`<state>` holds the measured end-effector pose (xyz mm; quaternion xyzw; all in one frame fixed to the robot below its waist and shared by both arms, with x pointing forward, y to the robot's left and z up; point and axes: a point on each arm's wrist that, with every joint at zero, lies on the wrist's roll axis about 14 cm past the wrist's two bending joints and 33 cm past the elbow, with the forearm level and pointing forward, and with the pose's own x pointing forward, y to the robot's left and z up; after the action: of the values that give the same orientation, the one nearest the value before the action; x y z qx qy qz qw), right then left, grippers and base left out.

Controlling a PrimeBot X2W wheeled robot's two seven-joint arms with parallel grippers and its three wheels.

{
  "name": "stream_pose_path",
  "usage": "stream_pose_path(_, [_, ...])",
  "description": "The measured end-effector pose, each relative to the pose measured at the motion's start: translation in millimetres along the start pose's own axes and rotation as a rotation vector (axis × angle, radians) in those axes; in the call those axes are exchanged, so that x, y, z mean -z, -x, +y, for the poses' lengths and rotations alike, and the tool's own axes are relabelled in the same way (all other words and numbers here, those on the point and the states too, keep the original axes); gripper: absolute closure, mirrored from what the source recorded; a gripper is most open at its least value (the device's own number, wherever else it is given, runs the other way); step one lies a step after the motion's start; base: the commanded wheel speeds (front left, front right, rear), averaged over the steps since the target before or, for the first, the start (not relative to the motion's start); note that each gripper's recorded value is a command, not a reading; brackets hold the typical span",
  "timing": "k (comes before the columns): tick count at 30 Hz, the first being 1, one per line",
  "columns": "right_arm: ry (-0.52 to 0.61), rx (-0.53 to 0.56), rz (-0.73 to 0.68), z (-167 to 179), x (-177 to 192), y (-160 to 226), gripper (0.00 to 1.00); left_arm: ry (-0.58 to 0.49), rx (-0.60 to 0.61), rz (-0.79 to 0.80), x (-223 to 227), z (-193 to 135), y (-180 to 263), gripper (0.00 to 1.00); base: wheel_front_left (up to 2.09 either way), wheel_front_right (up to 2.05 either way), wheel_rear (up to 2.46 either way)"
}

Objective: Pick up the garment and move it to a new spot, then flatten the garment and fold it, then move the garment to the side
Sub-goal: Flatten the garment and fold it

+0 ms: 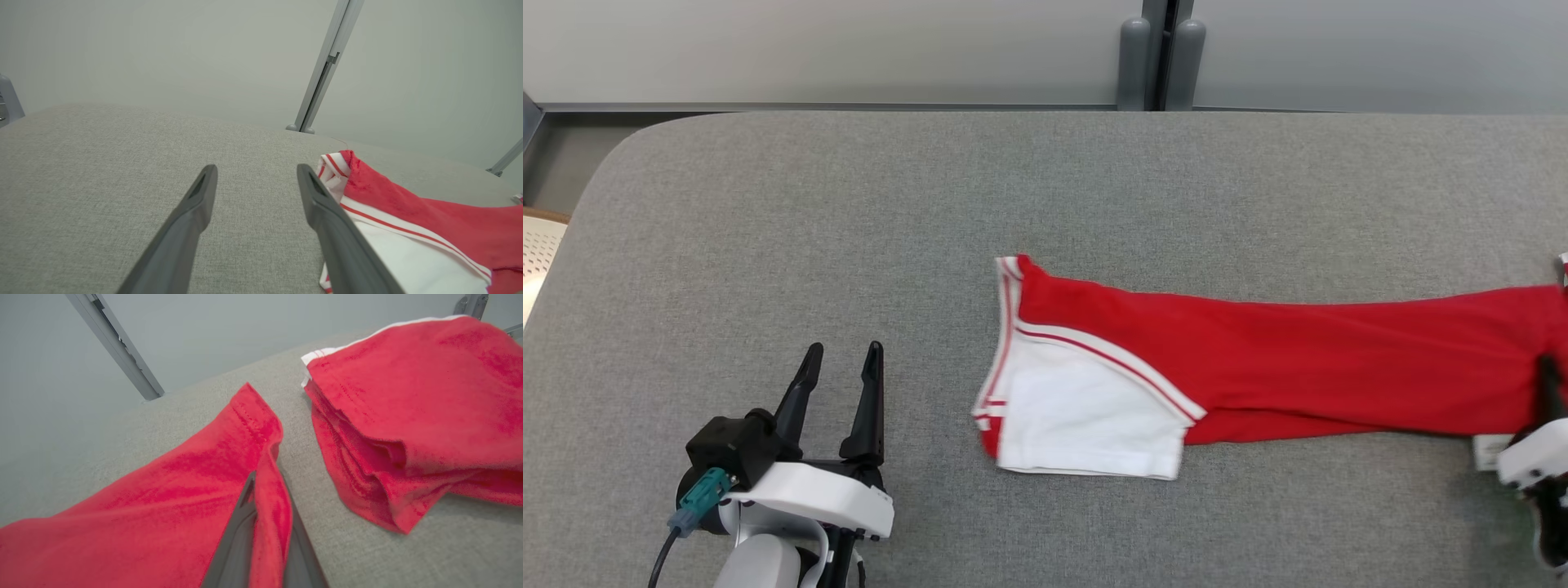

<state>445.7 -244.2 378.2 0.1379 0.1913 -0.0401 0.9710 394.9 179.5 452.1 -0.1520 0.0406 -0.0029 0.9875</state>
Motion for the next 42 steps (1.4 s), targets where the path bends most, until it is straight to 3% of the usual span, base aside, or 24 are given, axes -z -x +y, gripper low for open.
stream_pose_path(4, [0.015, 0.034, -0.091, -16.7, -36.5, -3.2, 1.00, 0.004, 0.000, -0.002, -0.8, -0.3, 1.8, 0.00, 0.00, 0.00, 0.00])
stream_pose_path(12, [0.059, -0.045, -0.209, 10.9, -71.4, 2.2, 1.00, 0.013, -0.004, -0.013, -4.6, -0.3, 9.7, 0.00, 0.00, 0.00, 0.00])
stream_pose_path(16, [0.070, -0.124, -0.260, 42.4, -82.6, 8.2, 1.00, 0.016, -0.006, -0.015, -4.7, -0.6, 16.4, 0.00, 0.00, 0.00, 0.00])
stream_pose_path(23, [0.061, -0.378, -0.292, 145.9, -88.1, 30.8, 1.00, 0.018, 0.002, -0.032, -9.6, -4.1, 23.2, 0.00, 0.00, 0.00, 0.00])
stream_pose_path(27, [0.028, -0.548, -0.271, 214.0, -82.0, 52.8, 1.00, 0.018, 0.008, -0.041, -12.6, -6.1, 24.8, 0.00, 0.00, 0.00, 0.00])
stream_pose_path(33, [0.021, -0.761, -0.162, 289.7, -51.2, 84.4, 1.00, 0.028, -0.007, -0.039, -11.6, -2.2, 29.5, 0.00, 0.00, 0.00, 0.00])
stream_pose_path(38, [0.081, -0.819, -0.066, 310.1, -14.2, 87.1, 1.00, 0.054, -0.042, -0.026, -6.8, 6.5, 34.6, 0.00, 0.00, 0.00, 0.00])
stream_pose_path(42, [0.049, -0.853, 0.012, 322.2, 11.1, 87.3, 1.00, 0.055, -0.068, -0.028, -7.9, 14.3, 36.6, 0.00, 0.00, 0.00, 0.00])
